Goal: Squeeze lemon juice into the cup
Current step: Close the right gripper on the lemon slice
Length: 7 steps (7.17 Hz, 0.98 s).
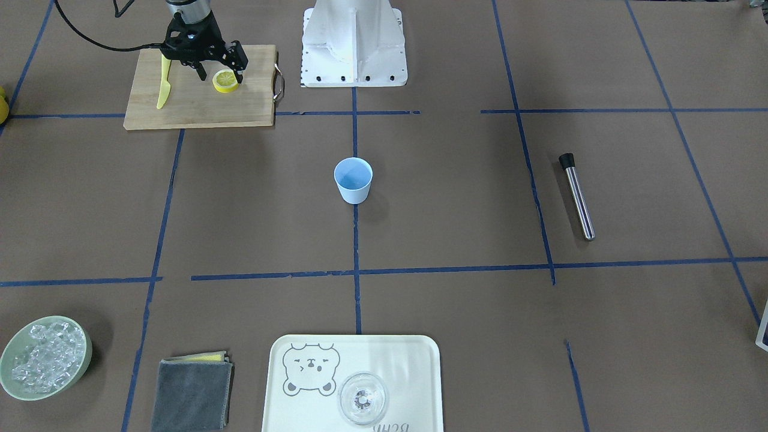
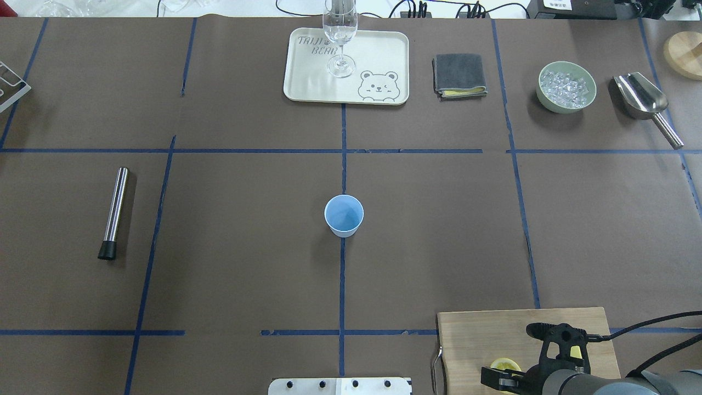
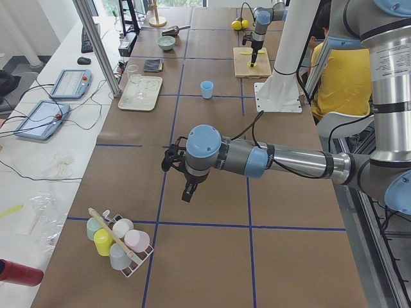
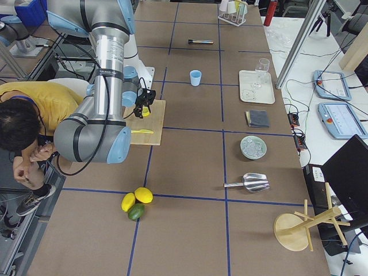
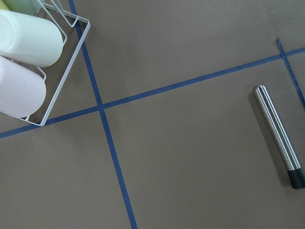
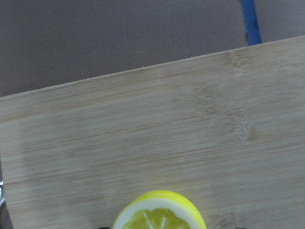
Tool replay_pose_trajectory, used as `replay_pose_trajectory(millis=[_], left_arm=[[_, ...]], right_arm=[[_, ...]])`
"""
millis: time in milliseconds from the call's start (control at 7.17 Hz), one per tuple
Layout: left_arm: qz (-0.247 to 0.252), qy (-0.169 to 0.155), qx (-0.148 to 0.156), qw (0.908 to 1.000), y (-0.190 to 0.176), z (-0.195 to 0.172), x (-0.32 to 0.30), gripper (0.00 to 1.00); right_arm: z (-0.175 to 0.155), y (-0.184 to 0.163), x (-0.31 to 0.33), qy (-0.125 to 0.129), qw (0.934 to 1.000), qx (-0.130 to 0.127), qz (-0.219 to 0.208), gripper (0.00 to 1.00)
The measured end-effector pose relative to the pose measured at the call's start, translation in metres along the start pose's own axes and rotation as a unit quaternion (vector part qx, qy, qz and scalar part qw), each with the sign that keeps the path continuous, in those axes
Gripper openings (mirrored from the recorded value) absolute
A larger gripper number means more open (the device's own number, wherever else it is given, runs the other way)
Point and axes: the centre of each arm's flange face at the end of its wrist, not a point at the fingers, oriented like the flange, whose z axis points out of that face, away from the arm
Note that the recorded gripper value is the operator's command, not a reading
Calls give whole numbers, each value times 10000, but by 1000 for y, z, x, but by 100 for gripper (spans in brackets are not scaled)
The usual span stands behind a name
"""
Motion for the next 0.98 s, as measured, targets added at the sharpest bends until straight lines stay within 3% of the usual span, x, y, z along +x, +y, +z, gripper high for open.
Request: replay_pose_trajectory(millis=[140,977], left_arm=[[1,-1,3,10000,0,0,0,100],[-26,6,-10,10000,4,0,-1,100]], right_arm=[[0,0,0,-5,10000,-1,1,51],[-12,-6,-3,-96,9999,38,59,50]])
